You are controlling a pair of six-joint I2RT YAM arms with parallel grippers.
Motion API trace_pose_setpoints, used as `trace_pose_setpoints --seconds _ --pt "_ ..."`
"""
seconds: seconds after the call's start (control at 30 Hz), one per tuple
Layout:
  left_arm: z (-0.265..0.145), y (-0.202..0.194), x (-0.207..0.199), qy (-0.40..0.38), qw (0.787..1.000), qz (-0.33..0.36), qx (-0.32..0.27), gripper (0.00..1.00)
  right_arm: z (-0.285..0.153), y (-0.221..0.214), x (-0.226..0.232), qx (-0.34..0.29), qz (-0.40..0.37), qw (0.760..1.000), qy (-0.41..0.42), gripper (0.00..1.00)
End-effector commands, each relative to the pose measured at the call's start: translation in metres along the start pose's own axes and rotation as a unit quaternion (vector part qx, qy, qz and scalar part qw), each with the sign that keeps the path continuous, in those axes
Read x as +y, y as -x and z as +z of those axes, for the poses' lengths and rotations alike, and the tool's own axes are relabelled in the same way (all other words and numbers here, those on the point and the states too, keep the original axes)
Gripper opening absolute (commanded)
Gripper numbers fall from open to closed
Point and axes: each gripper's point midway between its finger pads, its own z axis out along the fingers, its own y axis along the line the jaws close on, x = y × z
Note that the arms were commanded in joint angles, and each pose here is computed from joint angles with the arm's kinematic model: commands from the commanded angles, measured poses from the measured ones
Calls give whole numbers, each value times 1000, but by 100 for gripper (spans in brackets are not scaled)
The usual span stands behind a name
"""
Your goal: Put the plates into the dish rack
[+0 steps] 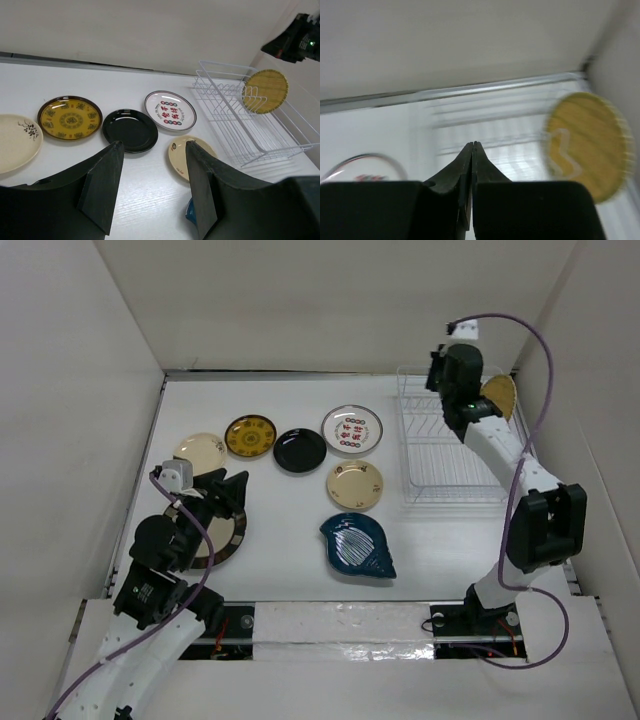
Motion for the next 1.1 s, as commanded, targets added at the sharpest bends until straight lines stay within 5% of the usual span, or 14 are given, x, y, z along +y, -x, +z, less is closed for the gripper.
trace_pose_setpoints --seconds 0.0,0.13,0.23,0.27,0.37,0.43,0.5,0.73,1.07 --pt "6 2 -2 -3 1000 -3 -6 49 -30 8 97 13 33 991 126 0" --pt "8 -1 -1 2 1000 -1 0 43 -50 -46 196 84 34 974 207 0" --pt "10 -4 1 6 1000 0 5 26 -61 -97 252 147 62 956 248 0" --pt "11 -7 2 8 1000 1 10 12 -62 -107 263 162 88 950 251 3" --pt "13 -9 2 7 1000 1 14 1 -58 -151 285 209 118 936 259 32" --pt "14 -10 0 4 1000 1 17 0 -61 -178 295 244 128 921 276 47" --pt "15 -11 0 5 1000 2 20 1 -63 -190 302 252 140 917 277 52" --pt "17 -13 -1 2 1000 1 23 22 -67 -239 314 307 159 895 281 51" --pt "17 -13 0 4 1000 1 23 27 -59 -263 306 321 169 900 242 47"
